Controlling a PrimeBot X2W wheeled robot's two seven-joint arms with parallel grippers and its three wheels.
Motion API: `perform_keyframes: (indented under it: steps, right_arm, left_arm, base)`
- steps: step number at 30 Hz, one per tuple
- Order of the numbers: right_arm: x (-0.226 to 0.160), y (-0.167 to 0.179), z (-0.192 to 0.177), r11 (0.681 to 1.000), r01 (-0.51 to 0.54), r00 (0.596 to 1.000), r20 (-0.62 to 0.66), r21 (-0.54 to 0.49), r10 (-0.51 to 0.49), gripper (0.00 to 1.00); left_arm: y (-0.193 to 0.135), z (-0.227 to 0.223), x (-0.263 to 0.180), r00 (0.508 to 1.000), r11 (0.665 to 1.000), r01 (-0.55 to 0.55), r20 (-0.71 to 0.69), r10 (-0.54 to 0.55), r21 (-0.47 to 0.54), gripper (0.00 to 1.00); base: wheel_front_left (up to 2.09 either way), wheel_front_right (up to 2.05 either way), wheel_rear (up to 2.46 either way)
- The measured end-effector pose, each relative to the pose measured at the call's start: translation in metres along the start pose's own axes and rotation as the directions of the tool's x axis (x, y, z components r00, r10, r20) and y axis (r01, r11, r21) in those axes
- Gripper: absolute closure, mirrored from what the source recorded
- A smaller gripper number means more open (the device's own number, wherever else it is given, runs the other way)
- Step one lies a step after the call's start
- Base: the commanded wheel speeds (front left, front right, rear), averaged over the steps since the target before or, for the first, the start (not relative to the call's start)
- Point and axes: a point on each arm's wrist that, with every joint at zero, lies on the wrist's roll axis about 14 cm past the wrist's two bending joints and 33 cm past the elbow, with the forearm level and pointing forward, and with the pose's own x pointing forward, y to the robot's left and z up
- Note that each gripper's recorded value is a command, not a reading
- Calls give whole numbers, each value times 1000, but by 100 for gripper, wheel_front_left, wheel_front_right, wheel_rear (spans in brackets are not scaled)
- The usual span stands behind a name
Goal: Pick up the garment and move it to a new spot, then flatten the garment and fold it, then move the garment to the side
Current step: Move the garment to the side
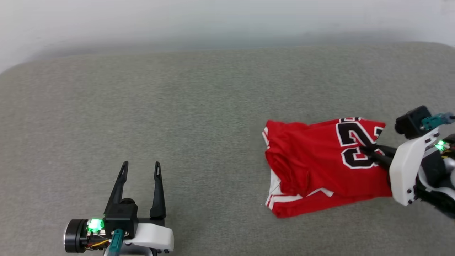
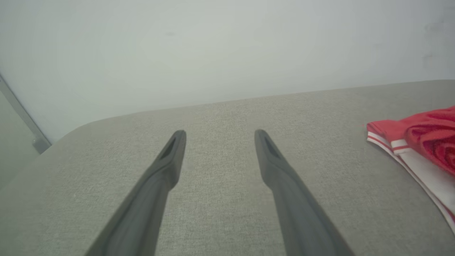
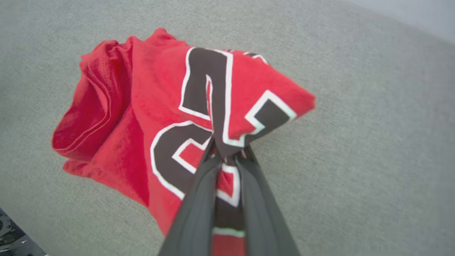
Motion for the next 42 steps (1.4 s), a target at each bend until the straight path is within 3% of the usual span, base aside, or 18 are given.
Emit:
perform_keyframes:
  steps: [12,20,27,31,36,37,38,42]
  right_arm:
    - [-30,-80,-1,979,202,979,-8,-1,-202,100]
    - [-51,-166,-10,913,402,906,-114,-67,-407,100]
    - [-59,-227,-19,840,531,816,-200,-109,-542,100]
    - [-56,-248,-27,809,575,776,-235,-119,-586,100]
    - [-43,-262,-30,789,605,758,-226,-108,-612,100]
    - [-40,-264,-29,784,611,756,-215,-110,-619,69]
    - [-39,-266,-28,779,617,752,-206,-114,-626,0]
    - [-42,-268,-28,762,637,739,-186,-119,-647,0]
  left_arm:
    - [-37,-12,39,993,993,118,9,-118,0,0]
    - [-44,-27,63,989,989,147,7,-147,5,0]
    - [-44,-43,77,989,989,145,-8,-145,1,0]
    - [-42,-50,81,990,991,137,-19,-137,3,0]
    - [-35,-58,83,992,993,118,-35,-118,12,0]
    - [-34,-59,82,993,993,115,-38,-114,15,0]
    - [-33,-60,82,993,994,111,-40,-110,15,0]
    - [-31,-55,81,994,995,102,-33,-101,19,0]
  base:
    - [0,0,0]
    - [0,0,0]
    - [0,0,0]
    - [0,0,0]
    - [0,0,0]
    - [0,0,0]
    - [0,0,0]
    - [0,0,0]
